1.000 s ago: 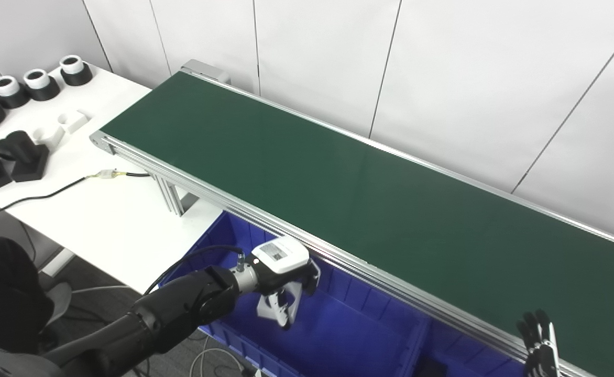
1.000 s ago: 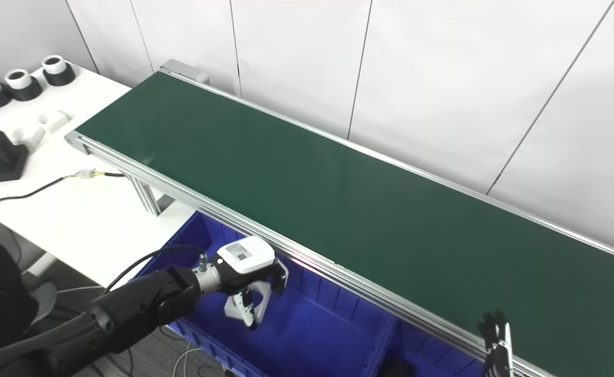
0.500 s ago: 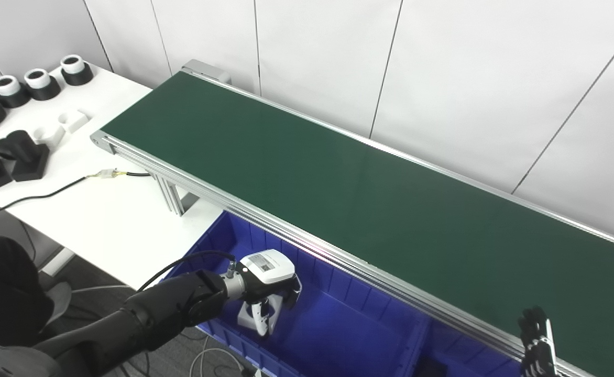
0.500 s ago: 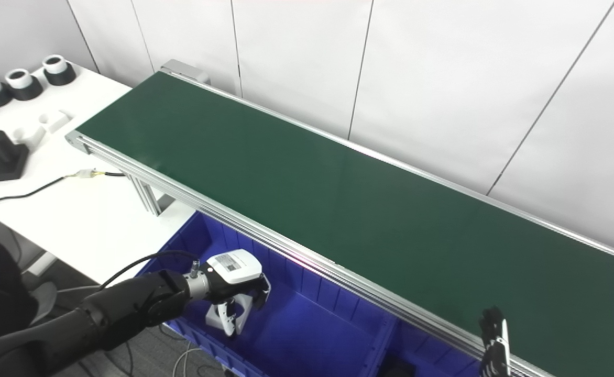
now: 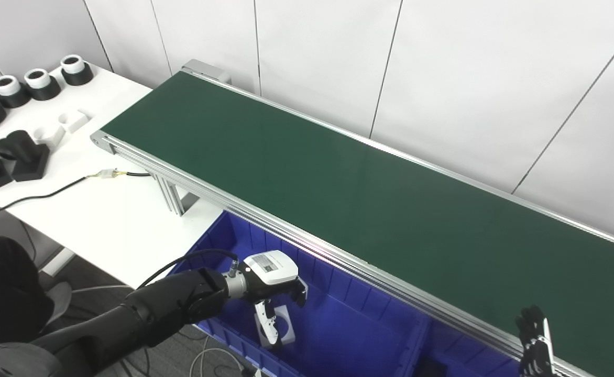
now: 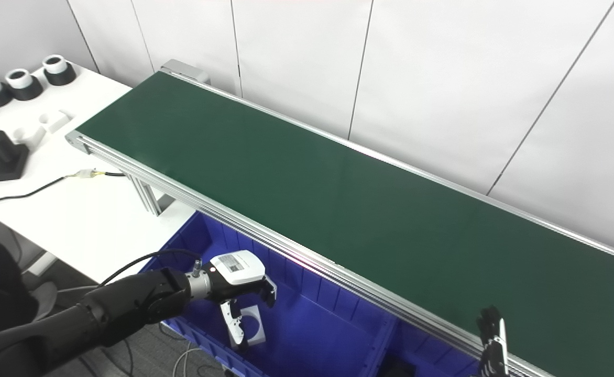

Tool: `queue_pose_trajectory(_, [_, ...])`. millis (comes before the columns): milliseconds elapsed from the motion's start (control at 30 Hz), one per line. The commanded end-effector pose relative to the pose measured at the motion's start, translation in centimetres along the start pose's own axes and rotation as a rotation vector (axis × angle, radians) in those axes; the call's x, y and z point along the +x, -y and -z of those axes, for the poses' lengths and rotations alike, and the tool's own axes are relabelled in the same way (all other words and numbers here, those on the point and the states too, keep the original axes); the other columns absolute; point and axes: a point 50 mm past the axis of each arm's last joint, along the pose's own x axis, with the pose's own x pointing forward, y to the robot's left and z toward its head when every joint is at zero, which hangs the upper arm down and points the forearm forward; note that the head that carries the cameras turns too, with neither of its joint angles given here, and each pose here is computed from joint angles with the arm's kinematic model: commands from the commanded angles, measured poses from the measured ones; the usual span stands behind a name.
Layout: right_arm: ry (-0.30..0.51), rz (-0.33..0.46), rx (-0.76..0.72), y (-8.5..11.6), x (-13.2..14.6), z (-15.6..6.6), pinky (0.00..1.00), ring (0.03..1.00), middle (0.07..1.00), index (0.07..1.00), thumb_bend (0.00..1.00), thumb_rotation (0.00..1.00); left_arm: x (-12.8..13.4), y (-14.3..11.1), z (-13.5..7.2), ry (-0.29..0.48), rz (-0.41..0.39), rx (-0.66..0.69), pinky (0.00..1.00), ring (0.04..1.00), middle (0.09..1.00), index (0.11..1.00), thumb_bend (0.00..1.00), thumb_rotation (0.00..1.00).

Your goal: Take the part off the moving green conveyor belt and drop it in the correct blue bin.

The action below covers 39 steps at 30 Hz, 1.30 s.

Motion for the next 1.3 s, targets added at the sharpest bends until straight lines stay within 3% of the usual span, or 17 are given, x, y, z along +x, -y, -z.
queue_pose_trajectory(0, [0.09, 0.004, 0.007, 0.1, 0.8, -1.3, 1.0, 0.97, 0.972, 1.0, 0.74, 1.0, 0.1, -2.1, 0.6, 0.004, -0.089, 0.007, 0.51, 0.591, 0.635, 0.621, 1.0, 0.41])
queue_pose_trajectory(100, [0.091, 0.004, 0.008, 0.2, 0.7, -1.3, 1.0, 0.97, 0.97, 0.999, 0.75, 1.0, -0.1, -2.6, -0.5, 0.034, -0.112, -0.017, 0.49, 0.584, 0.633, 0.624, 0.99, 0.44])
queue_pose_trajectory(267, [0.093, 0.0, 0.004, 0.5, 0.5, -1.4, 1.0, 0.974, 0.972, 1.0, 0.75, 1.0, -0.8, -3.5, -4.8, 0.176, -0.165, -0.072, 0.51, 0.592, 0.639, 0.623, 0.98, 0.48])
queue_pose_trajectory(367, [0.087, 0.002, 0.004, 0.6, 0.3, -1.3, 1.0, 0.971, 0.97, 0.996, 0.75, 1.0, -1.5, -4.2, -7.8, 0.25, -0.243, -0.171, 0.51, 0.597, 0.648, 0.624, 1.0, 0.52])
queue_pose_trajectory(500, [0.075, -0.005, 0.0, 0.7, 0.2, -1.0, 1.0, 0.972, 0.969, 0.993, 0.76, 1.0, -2.7, -5.2, -10.6, 0.288, -0.367, -0.382, 0.48, 0.605, 0.671, 0.63, 0.99, 0.52])
queue_pose_trajectory(600, [0.07, -0.009, 0.003, 0.8, 0.2, -0.9, 1.0, 0.969, 0.966, 0.992, 0.76, 1.0, -3.3, -6.1, -11.7, 0.32, -0.414, -0.484, 0.48, 0.606, 0.675, 0.636, 0.97, 0.53])
queue_pose_trajectory(700, [0.064, -0.015, 0.002, 0.7, 0.2, -0.7, 1.0, 0.969, 0.966, 0.994, 0.76, 1.0, -4.1, -7.8, -12.5, 0.387, -0.409, -0.645, 0.49, 0.617, 0.695, 0.656, 0.95, 0.55])
queue_pose_trajectory(800, [0.062, -0.014, -0.009, 0.4, 0.2, -0.6, 1.0, 0.97, 0.968, 0.99, 0.76, 1.0, -4.5, -9.0, -13.0, 0.455, -0.414, -0.788, 0.57, 0.675, 0.725, 0.682, 0.97, 0.57])
queue_pose_trajectory(967, [0.055, -0.012, -0.009, -0.1, 0.3, -0.4, 0.99, 0.976, 0.97, 0.986, 0.78, 1.0, -4.0, -10.2, -14.0, 0.504, -0.511, -0.853, 0.62, 0.729, 0.771, 0.733, 0.95, 0.66])
queue_pose_trajectory(1133, [0.05, 0.0, -0.01, -0.4, 0.2, -0.3, 0.98, 0.963, 0.957, 0.965, 0.82, 1.0, -1.9, -9.1, -15.0, 0.499, -0.556, -0.905, 0.77, 0.857, 0.869, 0.83, 0.94, 0.73])
queue_pose_trajectory(1267, [0.037, 0.014, -0.02, -0.2, -0.2, 0.0, 0.99, 0.969, 0.961, 0.961, 0.84, 1.0, 1.3, -7.2, -16.3, 0.487, -0.562, -0.958, 0.85, 0.901, 0.897, 0.867, 0.93, 0.75])
